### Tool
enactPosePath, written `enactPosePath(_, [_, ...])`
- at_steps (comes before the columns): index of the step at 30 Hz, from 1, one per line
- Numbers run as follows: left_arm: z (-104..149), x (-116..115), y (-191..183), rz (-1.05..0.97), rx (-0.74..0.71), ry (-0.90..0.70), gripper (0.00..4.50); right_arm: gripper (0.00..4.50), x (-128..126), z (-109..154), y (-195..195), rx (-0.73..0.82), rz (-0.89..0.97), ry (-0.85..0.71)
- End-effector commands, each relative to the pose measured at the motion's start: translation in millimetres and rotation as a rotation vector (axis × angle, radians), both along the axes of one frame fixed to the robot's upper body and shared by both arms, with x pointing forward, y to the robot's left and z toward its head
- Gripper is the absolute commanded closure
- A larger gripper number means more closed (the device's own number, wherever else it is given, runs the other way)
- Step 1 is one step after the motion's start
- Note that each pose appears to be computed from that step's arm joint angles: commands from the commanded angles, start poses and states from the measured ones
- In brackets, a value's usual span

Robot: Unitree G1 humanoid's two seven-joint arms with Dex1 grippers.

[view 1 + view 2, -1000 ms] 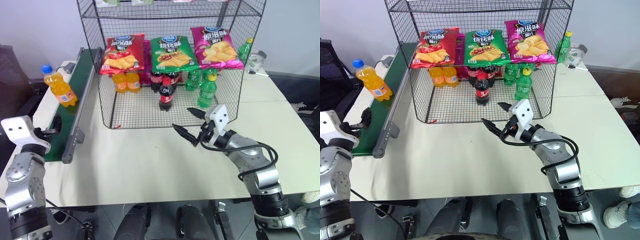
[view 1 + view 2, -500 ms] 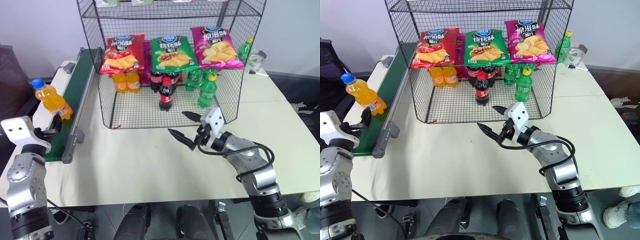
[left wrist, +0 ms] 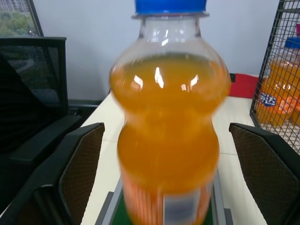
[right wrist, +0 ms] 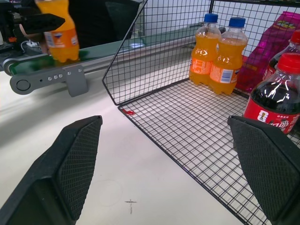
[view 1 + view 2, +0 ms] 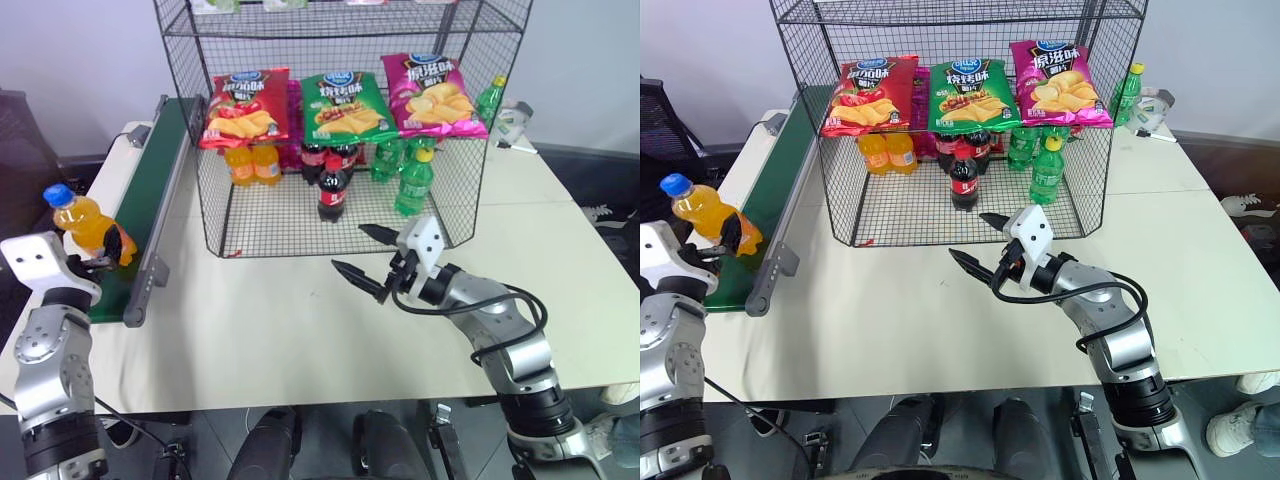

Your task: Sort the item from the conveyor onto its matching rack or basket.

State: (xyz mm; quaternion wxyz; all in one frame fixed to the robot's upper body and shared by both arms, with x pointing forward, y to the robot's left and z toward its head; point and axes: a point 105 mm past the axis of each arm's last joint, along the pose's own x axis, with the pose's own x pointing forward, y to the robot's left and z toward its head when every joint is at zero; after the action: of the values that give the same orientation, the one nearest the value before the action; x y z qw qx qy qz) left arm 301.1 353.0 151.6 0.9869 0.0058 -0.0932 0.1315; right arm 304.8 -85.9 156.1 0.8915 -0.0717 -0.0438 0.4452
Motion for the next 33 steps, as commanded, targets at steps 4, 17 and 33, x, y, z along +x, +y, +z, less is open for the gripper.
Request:
enactPosePath(4, [18.2, -7.4, 8.2, 0.018, 0.035, -0.065, 0.87, 0.0, -5.7, 13.4, 5.9, 0.014, 0.029, -0.05])
enactPosePath(17, [85.2, -4.8, -32.1, -0.192, 0.101, -0.226, 2.0, 0.0, -4.8, 17.1, 4.0, 0.008, 0.032, -0.059])
enactPosePath(33, [39.1, 73.3, -191.5, -0.561, 0.127, -0.02, 2.0, 0.0, 3.9, 35.1, -13.3, -0.008, -0.018, -0.122])
